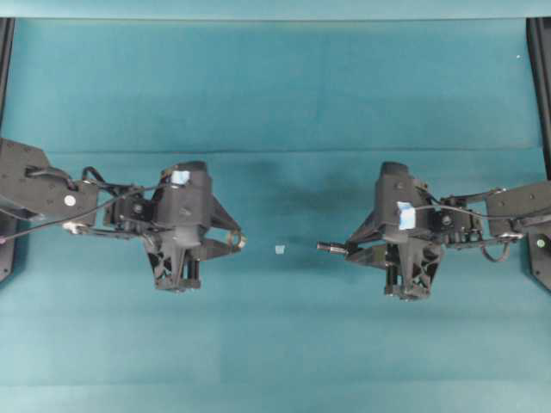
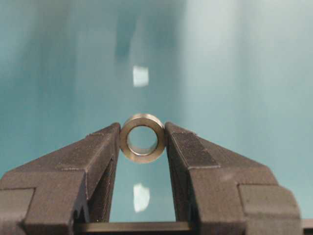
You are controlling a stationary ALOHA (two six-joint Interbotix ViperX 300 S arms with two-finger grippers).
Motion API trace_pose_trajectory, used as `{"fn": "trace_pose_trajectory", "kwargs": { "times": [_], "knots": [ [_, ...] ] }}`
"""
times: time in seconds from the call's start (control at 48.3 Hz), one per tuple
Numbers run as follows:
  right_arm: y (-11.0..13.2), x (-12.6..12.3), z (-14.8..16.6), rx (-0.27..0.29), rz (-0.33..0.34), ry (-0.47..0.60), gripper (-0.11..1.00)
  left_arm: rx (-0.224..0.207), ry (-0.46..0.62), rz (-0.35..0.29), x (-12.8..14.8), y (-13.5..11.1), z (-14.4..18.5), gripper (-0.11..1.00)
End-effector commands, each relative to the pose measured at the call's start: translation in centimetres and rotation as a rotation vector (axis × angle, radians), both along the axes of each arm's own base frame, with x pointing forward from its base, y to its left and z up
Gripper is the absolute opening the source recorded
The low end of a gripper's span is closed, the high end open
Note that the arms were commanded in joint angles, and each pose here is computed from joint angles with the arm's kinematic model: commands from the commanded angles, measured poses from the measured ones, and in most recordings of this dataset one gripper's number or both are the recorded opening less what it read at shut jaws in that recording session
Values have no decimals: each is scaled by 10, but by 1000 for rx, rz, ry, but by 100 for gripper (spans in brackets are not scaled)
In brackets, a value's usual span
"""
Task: Insert the washer onto the shaft with both hands.
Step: 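Lift washer and shaft and bring them toward each other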
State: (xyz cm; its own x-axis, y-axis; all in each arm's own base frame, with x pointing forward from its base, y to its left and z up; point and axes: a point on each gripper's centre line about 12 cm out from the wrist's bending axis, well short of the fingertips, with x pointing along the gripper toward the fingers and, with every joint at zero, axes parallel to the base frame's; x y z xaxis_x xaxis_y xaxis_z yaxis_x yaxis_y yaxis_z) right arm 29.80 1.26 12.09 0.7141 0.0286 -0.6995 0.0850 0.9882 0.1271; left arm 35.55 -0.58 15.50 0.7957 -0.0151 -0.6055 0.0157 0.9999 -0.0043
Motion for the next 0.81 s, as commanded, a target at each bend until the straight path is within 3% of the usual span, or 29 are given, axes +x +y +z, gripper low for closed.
{"fn": "trace_pose_trajectory", "kwargs": {
  "times": [0.0,0.331,0.601,0.787],
  "knots": [
    [3,2,7,10,3,-59,0,-6,-70,-3,1,-2,12,35],
    [4,3,6,13,3,-142,0,-55,-146,17,-4,-4,12,35],
    [5,8,0,14,7,-181,0,-119,-243,44,-6,-5,14,35],
    [6,12,-2,14,7,-208,0,-126,-252,46,-5,-5,14,35]
  ]
}}
